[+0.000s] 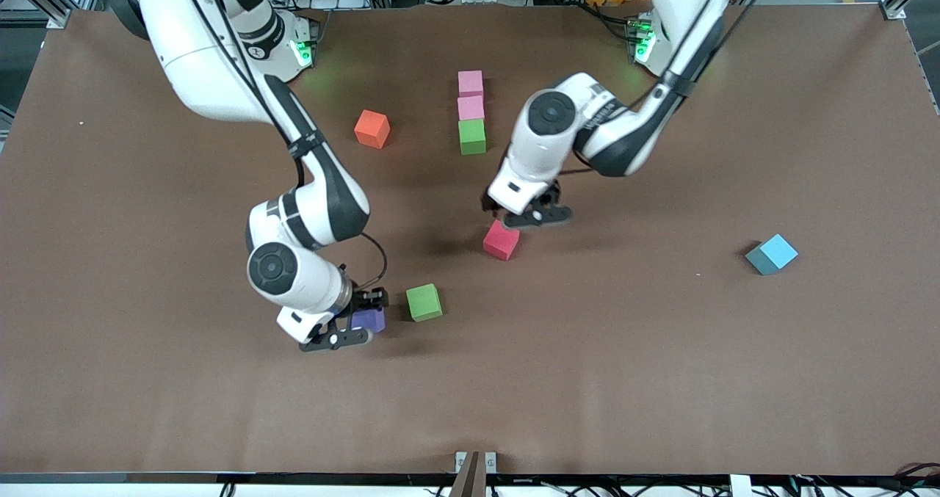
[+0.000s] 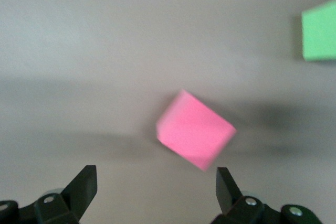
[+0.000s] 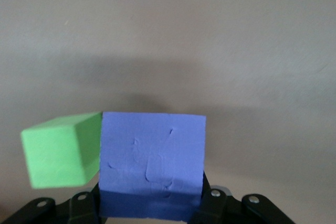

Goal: Arrange blocks into number 1
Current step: 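Place the purple cube with the right gripper while the left gripper reaches cyan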

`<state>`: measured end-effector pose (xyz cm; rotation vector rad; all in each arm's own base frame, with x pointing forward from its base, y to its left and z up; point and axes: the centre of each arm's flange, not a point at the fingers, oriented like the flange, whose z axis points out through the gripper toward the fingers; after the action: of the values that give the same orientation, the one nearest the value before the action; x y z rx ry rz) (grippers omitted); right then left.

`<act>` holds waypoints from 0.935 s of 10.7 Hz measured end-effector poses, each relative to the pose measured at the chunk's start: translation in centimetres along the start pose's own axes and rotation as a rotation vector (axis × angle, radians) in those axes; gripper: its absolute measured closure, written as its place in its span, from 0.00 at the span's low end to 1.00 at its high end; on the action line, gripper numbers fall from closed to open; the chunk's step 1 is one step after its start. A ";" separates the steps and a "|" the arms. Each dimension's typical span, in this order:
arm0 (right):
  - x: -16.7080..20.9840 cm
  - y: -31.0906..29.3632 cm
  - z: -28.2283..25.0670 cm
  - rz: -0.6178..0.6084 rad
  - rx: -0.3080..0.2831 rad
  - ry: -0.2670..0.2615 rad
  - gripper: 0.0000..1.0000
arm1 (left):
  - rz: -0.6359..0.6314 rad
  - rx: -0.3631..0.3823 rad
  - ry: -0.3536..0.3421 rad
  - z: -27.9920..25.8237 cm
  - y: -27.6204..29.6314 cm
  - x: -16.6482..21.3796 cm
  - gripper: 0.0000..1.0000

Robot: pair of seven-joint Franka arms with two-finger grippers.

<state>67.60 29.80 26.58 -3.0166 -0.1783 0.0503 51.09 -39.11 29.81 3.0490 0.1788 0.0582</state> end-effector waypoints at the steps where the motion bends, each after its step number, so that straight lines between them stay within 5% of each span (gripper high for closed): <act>1: -1.1 -1.1 -0.2 0.016 0.006 -0.015 0.39 | 0.023 0.006 0.015 -0.5 -3.0 2.9 0.00; 6: -8.4 -11.9 0.5 0.091 0.028 -0.064 0.39 | 0.231 0.042 0.048 -2.1 -17.2 12.2 0.00; 10: -19.5 -25.2 4.8 0.058 -0.007 -0.099 0.39 | 0.425 0.078 0.017 -1.7 -28.7 15.8 0.00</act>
<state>45.11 52.83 25.32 -3.0271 -0.1005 0.2057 63.42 -8.67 29.48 3.1048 -0.4776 0.1067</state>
